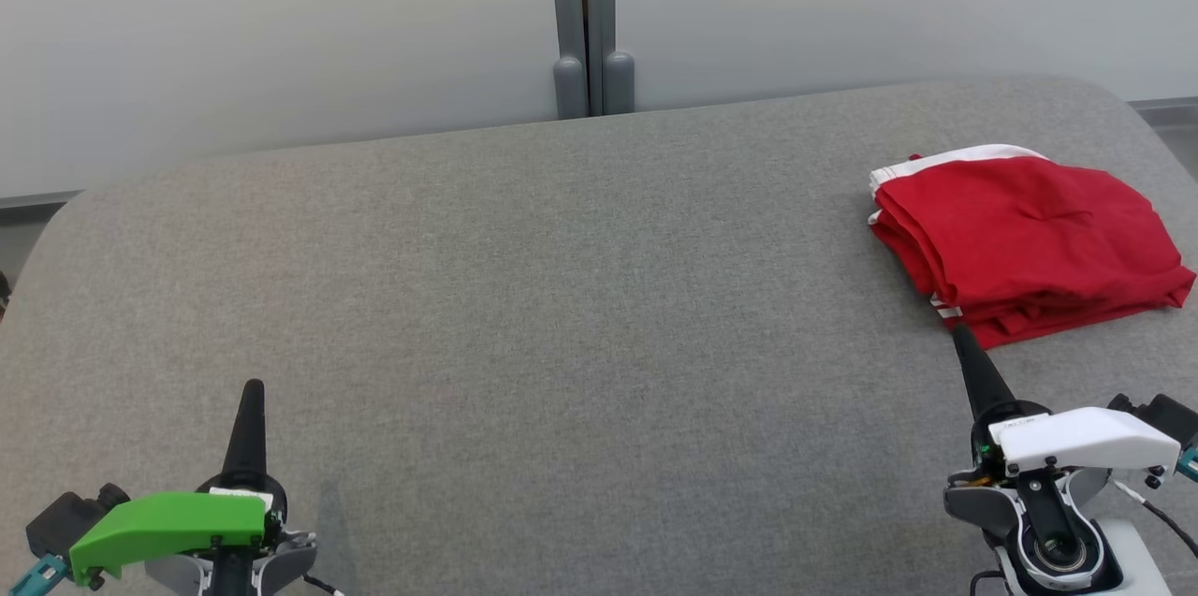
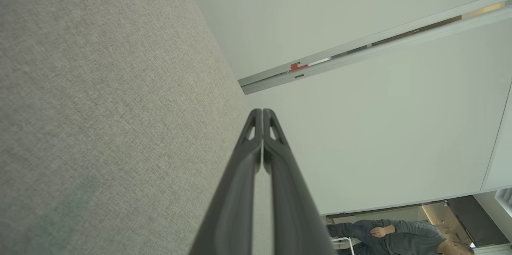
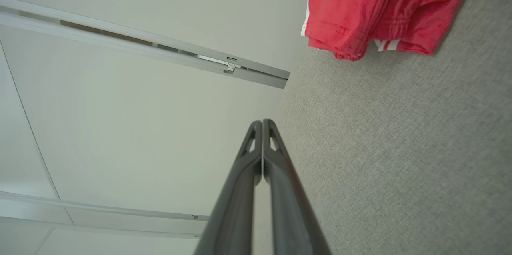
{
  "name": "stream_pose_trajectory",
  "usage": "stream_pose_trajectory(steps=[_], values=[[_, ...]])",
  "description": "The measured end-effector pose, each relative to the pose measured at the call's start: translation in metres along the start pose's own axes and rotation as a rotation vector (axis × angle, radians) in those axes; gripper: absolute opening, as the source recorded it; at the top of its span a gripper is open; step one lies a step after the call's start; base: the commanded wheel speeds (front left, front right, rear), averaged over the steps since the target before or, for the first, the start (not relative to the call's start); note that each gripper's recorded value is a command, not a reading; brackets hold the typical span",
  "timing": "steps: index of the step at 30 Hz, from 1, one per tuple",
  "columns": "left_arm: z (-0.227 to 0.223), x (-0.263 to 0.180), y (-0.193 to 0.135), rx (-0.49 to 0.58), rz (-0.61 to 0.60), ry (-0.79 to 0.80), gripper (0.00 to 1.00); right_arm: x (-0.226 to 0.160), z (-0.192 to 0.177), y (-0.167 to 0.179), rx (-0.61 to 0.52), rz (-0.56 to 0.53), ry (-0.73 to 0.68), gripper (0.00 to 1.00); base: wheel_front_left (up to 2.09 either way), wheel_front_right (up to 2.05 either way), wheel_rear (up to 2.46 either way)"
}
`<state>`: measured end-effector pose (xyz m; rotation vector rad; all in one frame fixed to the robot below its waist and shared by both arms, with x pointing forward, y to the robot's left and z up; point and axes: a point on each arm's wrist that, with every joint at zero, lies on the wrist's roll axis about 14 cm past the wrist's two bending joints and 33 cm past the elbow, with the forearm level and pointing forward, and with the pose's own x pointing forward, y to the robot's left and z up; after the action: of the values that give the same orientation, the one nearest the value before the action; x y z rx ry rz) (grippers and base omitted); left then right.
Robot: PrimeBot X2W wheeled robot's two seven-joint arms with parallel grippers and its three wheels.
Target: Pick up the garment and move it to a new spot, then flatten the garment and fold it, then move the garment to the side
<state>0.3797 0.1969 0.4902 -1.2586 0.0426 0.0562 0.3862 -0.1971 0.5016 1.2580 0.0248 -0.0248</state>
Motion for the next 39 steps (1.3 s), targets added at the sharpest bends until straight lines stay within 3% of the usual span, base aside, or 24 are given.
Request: stream_pose_trajectory(steps=[39], values=[[0.005,0.006,-0.011,-0.296,-0.047,0.015,0.00,0.003,0.004,0.004,0.297,0.028,0.000,0.00,0.00,0.00,0.00]])
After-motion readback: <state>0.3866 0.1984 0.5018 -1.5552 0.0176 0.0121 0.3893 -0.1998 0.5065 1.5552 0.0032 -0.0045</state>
